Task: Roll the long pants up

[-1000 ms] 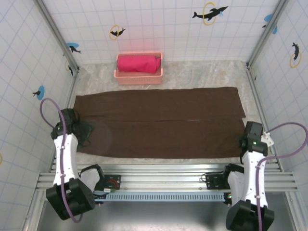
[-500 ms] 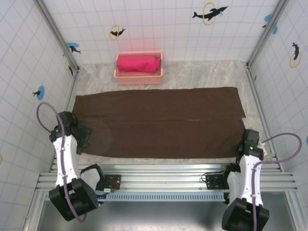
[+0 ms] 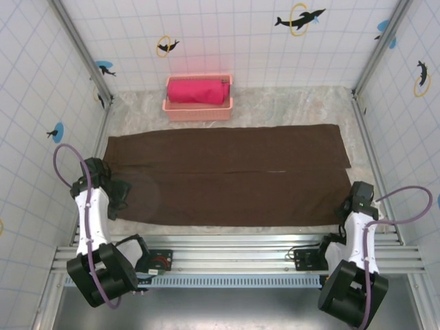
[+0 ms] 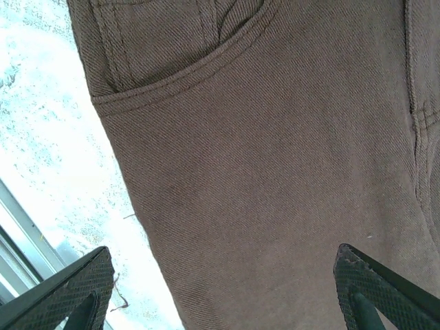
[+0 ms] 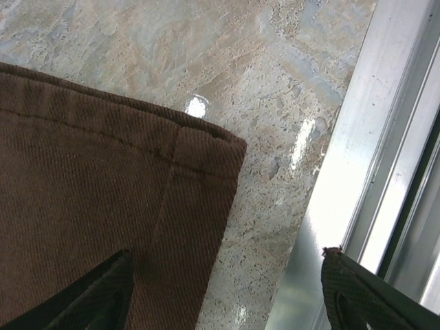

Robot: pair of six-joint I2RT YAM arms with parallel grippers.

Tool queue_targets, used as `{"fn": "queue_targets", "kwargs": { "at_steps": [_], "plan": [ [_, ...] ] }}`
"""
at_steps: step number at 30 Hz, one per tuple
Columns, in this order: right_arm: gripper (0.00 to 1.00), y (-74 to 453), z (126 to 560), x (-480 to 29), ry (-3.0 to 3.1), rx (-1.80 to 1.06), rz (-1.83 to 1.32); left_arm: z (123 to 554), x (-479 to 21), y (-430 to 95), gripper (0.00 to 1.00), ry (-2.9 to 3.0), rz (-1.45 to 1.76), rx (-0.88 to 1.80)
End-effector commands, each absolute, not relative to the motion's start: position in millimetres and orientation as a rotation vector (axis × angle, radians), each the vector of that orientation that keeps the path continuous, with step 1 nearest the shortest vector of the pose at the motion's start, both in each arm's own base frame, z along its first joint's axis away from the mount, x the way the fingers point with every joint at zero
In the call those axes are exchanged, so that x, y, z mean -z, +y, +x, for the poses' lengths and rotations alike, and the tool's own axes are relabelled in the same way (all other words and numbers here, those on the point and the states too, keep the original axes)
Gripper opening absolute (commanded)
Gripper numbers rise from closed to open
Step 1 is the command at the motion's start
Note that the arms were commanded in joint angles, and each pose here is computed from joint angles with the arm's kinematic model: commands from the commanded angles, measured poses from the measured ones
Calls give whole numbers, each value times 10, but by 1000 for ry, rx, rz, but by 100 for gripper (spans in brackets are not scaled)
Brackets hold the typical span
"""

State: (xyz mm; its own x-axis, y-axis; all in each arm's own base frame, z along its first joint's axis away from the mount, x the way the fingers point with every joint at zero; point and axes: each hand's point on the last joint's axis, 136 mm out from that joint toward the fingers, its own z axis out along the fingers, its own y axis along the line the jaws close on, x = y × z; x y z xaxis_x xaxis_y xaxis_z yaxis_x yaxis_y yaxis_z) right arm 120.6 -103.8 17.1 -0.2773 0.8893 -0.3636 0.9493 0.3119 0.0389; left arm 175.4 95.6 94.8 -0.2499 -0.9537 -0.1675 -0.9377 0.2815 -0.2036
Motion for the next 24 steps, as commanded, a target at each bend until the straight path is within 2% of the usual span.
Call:
{"fn": "queue_targets", "kwargs": {
  "at_steps": [1, 3, 7, 13, 18, 21, 24],
  "plan": [
    [70, -1171, 1343, -286, 2232, 294, 1616, 1820, -1047, 1061, 84, 2271, -1716, 57],
    [69, -1201, 1374, -294, 2243, 305, 1606, 1831, -1033, 1071, 84, 2276, -1714, 53],
    [61, -1267, 1464, -320, 2271, 328, 1584, 1840, -996, 1093, 84, 2284, -1716, 47],
    [39, -1319, 1589, -317, 2332, 335, 1545, 1839, -966, 1119, 84, 2287, -1721, 41],
    [24, -1330, 1596, -333, 2337, 336, 1543, 1821, -980, 1133, 84, 2283, -1721, 31],
    [25, -1337, 1549, -372, 2351, 360, 1550, 1802, -974, 1133, 84, 2281, -1725, 27],
    [51, -1319, 1525, -422, 2358, 356, 1546, 1792, -958, 1132, 84, 2278, -1734, 30]
  ]
}}
